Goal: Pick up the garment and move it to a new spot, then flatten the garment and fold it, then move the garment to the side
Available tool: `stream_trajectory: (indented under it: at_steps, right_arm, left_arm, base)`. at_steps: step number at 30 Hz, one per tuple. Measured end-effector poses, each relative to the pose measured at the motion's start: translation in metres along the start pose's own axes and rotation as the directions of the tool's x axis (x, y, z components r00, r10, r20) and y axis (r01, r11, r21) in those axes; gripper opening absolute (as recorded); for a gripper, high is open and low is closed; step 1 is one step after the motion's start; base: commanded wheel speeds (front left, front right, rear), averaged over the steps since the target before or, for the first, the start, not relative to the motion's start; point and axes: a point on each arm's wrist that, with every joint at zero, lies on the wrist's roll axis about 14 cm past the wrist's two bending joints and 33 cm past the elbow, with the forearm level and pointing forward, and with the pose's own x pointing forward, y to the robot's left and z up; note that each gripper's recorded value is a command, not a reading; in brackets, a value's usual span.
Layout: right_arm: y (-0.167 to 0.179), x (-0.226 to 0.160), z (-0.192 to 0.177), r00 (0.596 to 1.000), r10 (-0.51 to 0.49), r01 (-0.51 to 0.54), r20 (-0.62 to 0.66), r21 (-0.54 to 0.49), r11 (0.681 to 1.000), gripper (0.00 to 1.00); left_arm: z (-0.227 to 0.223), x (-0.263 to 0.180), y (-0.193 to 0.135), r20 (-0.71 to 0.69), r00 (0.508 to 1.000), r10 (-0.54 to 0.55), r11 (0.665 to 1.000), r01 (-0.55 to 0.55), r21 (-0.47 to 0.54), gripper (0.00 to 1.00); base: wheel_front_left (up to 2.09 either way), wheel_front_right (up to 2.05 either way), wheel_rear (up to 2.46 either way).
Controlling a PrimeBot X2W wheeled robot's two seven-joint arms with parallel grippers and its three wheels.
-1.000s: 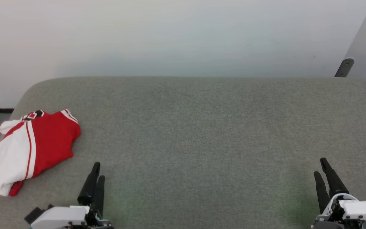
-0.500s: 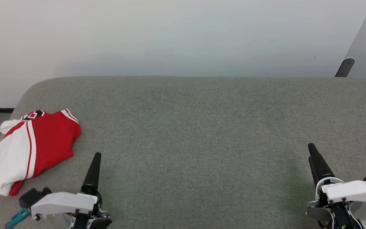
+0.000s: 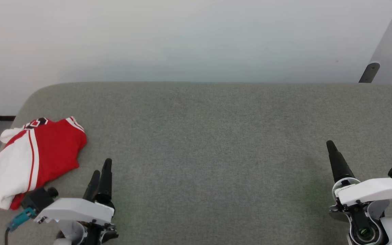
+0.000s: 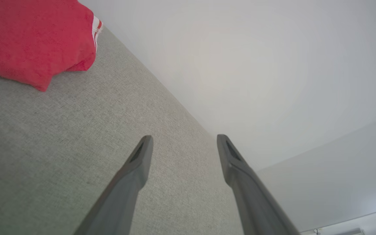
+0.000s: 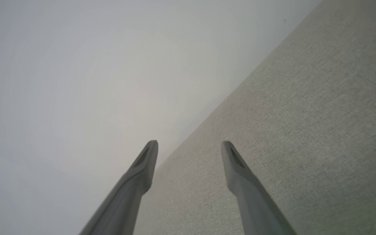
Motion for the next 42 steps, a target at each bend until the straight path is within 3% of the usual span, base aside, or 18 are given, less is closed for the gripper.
stream_trajectory:
  at_steps: [7,18,42]
  right_arm:
    - [0.003,0.002,0.003,1.0,0.012,-0.011,0.004,-0.167,0.986,1.0]
    - [0.007,0.007,0.011,0.999,0.029,-0.018,0.022,-0.389,0.921,1.0]
    - [0.015,0.012,0.022,0.996,0.069,-0.018,0.057,-0.63,0.776,1.0]
  left_arm:
    - [0.003,0.002,-0.002,0.004,1.0,-0.01,0.989,0.01,0.148,1.0]
    - [0.01,0.004,-0.007,0.021,0.999,-0.034,0.938,0.025,0.346,1.0]
    - [0.015,0.003,-0.021,0.033,0.993,-0.111,0.769,0.065,0.636,1.0]
  base:
    - [0.0,0.0,0.0]
    - [0.0,0.0,0.0]
    - [0.0,0.0,0.0]
